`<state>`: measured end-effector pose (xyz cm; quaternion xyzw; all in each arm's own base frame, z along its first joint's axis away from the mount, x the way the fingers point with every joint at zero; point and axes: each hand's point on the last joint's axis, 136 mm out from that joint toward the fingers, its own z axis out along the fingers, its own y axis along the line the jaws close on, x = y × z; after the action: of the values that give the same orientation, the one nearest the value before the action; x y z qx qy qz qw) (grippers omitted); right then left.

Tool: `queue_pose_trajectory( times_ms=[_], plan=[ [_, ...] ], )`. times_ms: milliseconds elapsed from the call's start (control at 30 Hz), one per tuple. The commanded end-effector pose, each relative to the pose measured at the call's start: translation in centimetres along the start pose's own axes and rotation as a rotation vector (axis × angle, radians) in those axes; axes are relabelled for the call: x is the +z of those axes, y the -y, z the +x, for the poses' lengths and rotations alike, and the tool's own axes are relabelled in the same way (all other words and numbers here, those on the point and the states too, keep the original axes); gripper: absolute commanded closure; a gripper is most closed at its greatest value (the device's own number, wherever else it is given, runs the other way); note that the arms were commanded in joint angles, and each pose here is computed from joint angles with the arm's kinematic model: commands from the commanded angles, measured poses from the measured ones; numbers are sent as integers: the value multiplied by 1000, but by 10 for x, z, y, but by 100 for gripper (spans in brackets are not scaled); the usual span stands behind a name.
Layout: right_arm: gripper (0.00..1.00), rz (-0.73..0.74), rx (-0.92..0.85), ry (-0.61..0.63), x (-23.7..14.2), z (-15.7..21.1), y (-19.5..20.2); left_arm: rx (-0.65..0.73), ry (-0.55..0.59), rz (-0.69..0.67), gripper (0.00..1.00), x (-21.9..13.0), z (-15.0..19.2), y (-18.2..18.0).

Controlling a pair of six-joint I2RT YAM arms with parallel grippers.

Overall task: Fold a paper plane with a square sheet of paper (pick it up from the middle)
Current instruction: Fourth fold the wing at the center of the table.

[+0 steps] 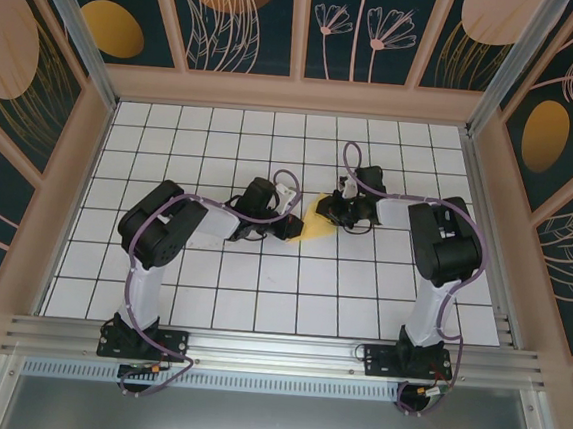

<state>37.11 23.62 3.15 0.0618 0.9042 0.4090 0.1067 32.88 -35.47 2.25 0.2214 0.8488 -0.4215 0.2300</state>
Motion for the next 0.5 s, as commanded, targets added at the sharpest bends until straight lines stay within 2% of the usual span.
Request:
queue_pose_trajectory(
  times_ms=[0,100,333,467],
  plan=[
    [84,-73,-49,51,-17,-13,-27,4,-34,-2,95,-1,5,-1],
    [85,-64,-45,60,-23,-12,-28,6,-40,5,97,0,-2,2],
    [87,105,56,32,-28,8,8,-36,-66,7,98,4,-6,4],
    [87,135,96,2,-28,20,17,-66,-75,11,99,6,-6,4]
  ],
)
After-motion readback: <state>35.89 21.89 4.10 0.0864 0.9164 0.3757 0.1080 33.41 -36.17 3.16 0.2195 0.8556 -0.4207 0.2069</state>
